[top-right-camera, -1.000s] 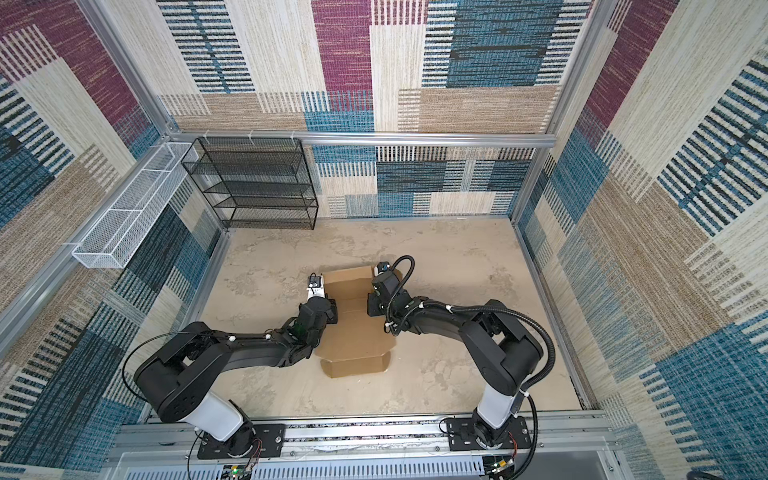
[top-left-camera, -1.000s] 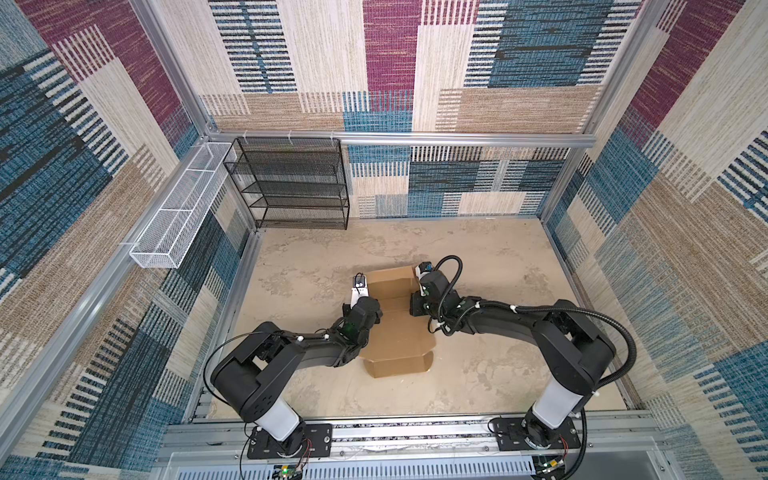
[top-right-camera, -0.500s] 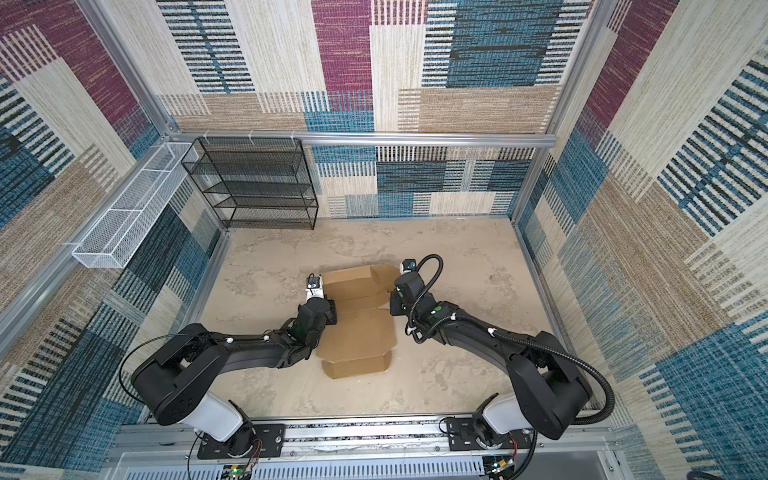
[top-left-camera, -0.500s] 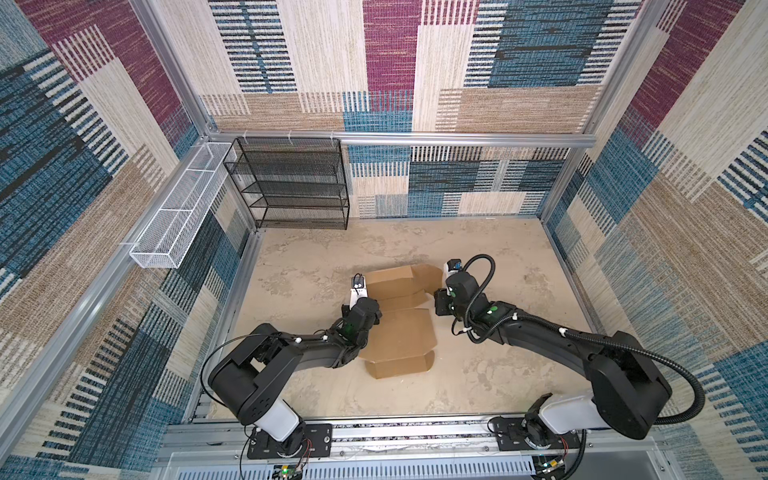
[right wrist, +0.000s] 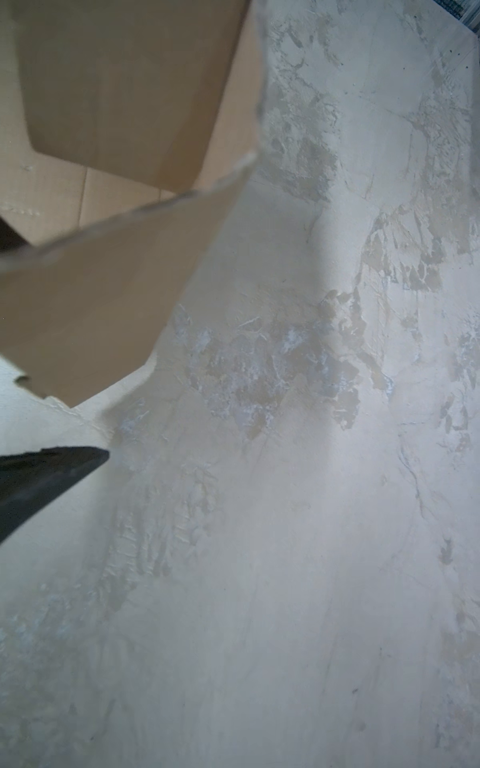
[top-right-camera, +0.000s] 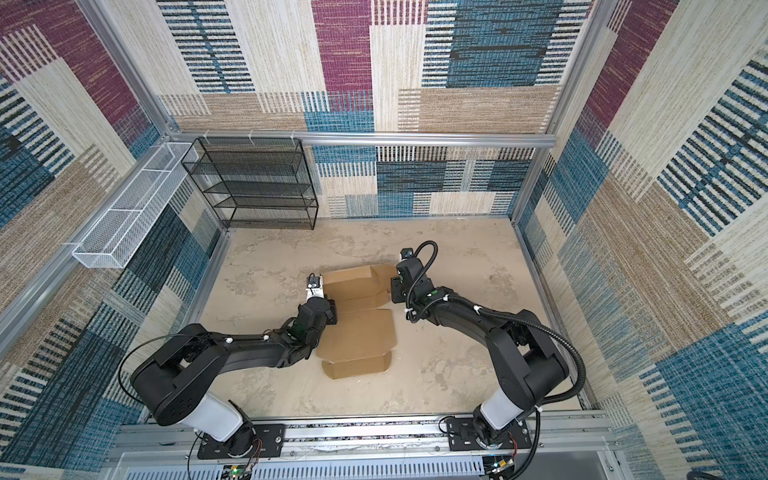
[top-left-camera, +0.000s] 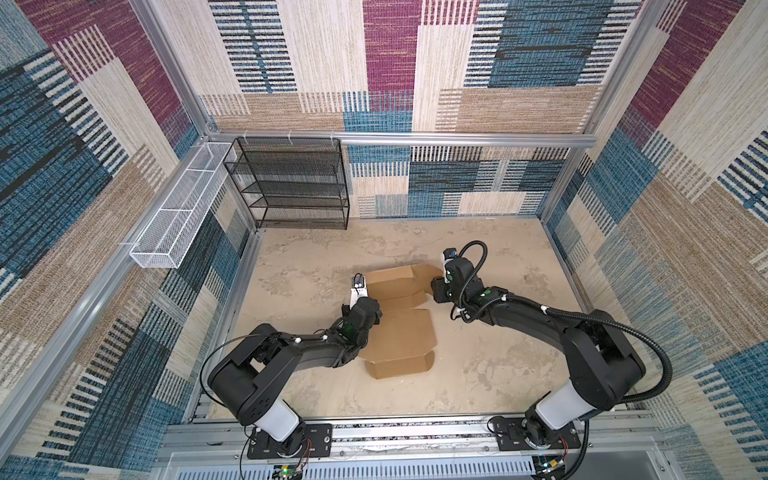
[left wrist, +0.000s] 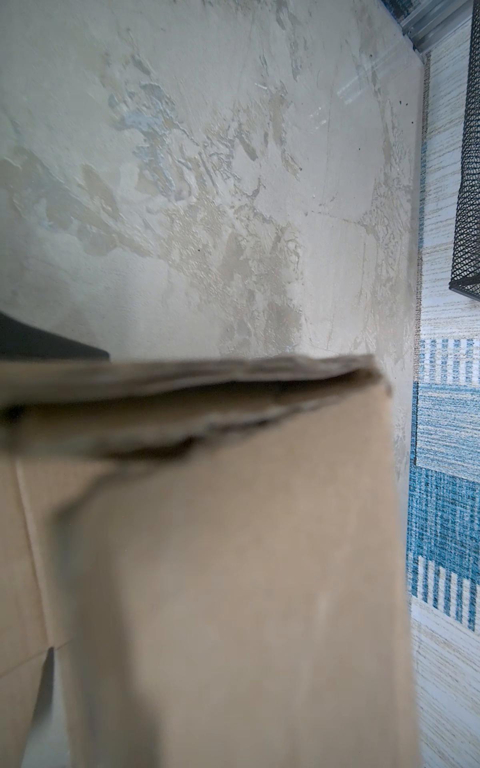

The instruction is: Fold the paper box

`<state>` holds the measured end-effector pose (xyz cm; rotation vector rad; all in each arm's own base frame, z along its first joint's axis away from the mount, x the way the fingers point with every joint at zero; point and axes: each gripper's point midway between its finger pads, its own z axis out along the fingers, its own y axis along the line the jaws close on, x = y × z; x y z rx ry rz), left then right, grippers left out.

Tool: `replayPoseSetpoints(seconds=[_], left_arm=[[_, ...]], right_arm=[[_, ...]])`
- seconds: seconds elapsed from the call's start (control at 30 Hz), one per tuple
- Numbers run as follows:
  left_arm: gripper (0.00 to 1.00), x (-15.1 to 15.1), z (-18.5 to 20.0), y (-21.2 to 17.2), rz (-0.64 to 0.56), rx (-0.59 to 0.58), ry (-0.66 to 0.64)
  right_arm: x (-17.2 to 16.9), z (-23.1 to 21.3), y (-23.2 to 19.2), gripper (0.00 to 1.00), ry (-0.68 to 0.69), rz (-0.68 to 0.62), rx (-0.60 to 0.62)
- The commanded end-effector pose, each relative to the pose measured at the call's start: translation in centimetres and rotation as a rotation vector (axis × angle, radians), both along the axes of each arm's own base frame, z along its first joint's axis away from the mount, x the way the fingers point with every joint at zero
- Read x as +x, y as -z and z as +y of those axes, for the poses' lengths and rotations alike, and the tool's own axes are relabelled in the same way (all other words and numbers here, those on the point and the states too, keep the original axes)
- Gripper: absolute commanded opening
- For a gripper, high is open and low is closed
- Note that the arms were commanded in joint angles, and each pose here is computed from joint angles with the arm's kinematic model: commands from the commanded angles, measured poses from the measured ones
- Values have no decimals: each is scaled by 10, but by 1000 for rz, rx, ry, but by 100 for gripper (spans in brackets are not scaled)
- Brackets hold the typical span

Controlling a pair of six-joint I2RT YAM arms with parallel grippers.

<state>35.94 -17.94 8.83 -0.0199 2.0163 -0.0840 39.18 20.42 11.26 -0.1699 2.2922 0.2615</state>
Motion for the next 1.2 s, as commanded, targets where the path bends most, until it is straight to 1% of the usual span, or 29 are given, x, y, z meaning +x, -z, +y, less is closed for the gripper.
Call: replayPoseSetpoints(seconds=[0.0, 0.23, 0.37, 0.47, 0.73, 1.0, 1.17], left_arm=[[0, -7, 2, 14, 61, 43, 22], [0, -4, 0, 10, 52, 37, 18], [0, -2, -3, 9, 55, 38, 22], [0, -1, -3, 8, 57, 37, 20], [0, 1, -7, 6, 61, 30, 28], [0, 1, -7, 6, 62, 24, 28], [0, 1, -8, 4, 59, 20, 28]], right_arm=[[12, 12, -8, 48, -43, -42, 13], [11, 29, -7, 31, -130, -36, 41], [7, 33, -8, 19, -166, -38, 47], [4, 37, -15, 15, -189, -45, 60], [-1, 52, -27, 11, -232, -46, 67], [-9, 68, -28, 10, -255, -43, 56], [-21, 74, -19, 11, -247, -40, 29]])
